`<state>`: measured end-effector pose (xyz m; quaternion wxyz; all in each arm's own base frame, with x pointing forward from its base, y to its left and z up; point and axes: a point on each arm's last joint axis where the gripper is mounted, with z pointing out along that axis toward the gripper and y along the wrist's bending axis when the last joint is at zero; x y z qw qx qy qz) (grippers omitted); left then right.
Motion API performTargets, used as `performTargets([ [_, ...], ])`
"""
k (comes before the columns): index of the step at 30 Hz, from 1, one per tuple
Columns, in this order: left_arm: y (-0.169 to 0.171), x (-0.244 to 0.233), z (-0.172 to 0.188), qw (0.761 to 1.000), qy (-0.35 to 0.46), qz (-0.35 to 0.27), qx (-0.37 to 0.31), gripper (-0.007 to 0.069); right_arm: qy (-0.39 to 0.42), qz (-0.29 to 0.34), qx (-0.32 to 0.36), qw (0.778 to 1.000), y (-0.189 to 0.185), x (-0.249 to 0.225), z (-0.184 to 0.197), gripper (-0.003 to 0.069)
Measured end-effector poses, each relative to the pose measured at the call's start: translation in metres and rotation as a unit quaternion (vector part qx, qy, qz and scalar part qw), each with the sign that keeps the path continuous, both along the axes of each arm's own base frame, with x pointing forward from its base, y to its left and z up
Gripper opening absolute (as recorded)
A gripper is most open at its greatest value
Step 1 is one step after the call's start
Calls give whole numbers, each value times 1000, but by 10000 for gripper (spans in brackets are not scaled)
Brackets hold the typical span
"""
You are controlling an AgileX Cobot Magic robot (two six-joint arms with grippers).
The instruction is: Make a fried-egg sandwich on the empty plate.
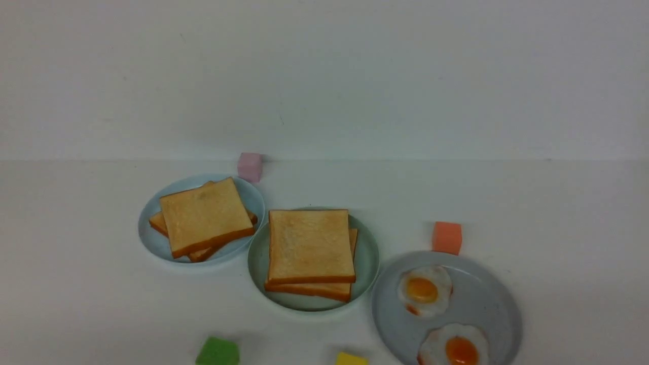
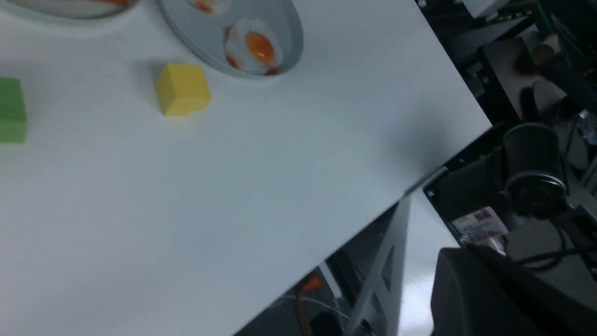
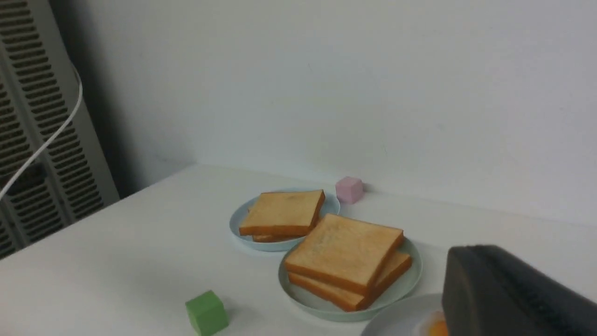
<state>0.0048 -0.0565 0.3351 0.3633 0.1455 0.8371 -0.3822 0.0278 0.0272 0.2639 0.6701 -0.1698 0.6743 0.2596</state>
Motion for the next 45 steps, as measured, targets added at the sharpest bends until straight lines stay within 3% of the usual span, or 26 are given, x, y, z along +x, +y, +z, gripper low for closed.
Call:
performTargets([
  [4, 10, -10, -5, 998, -44, 24, 40, -13, 15, 0, -7, 1000, 2, 3, -9, -6],
  [10, 19, -12, -13, 993, -44, 38, 101, -13, 26, 4, -14, 1000, 3, 4, -13, -3],
  [17, 21, -11, -16, 991, -44, 45, 119, -13, 28, 5, -14, 999, 3, 4, -13, 3],
  [24, 38, 13, -28, 953, -166, 116, 225, -8, 28, 5, -14, 999, 3, 4, -13, 6],
  [28, 47, 26, -56, 928, -222, 227, 197, -3, 28, 5, -14, 999, 3, 4, -13, 10],
  [32, 56, 35, -101, 910, -202, 335, 139, -1, 28, 5, -14, 999, 3, 4, -13, 15],
  [38, 55, 45, -167, 917, -133, 347, 146, 4, 29, 5, -15, 999, 3, 3, -13, 20],
  [45, 54, 47, -166, 913, -150, 357, 133, 4, 30, 5, -15, 999, 3, 4, -13, 24],
])
